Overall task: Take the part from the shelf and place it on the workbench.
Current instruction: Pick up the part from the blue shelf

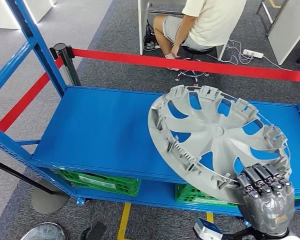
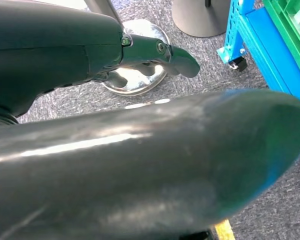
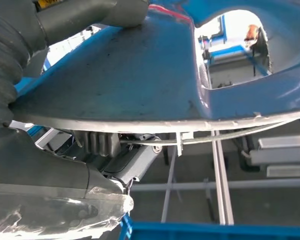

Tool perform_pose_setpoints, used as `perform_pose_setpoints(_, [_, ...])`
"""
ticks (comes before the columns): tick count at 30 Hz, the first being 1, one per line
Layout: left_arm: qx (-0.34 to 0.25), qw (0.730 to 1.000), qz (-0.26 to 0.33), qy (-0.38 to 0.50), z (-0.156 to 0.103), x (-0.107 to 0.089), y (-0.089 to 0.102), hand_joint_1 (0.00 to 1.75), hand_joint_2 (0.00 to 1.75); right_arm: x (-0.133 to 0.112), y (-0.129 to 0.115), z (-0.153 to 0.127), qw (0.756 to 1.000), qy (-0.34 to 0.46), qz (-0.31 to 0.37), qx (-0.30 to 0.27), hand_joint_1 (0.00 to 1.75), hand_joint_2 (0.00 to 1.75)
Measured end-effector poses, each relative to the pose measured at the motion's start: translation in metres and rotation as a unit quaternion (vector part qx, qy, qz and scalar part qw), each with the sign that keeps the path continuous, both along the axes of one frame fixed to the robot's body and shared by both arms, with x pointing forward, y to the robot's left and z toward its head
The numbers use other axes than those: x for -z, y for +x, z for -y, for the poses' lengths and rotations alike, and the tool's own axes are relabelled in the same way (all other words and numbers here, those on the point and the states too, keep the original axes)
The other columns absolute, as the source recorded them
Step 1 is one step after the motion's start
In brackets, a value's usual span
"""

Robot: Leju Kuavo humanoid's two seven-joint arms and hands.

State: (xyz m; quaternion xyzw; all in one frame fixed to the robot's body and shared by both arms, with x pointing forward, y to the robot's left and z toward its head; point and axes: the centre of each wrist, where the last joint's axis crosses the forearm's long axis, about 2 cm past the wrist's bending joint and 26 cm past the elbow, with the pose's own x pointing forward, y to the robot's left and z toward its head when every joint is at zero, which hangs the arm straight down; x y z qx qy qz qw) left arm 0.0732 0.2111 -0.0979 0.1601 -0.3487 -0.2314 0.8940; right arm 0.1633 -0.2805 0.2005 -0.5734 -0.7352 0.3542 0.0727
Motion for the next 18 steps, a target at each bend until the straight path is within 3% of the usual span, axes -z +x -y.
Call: perform_pose_setpoints(18, [0.001,1.0,-0.003,-0.001,0.0,0.0,0.0,0.0,0.0,-0.025,-0.001,-0.003,0.998,0.017,0.054,0.011,1.75,1.75])
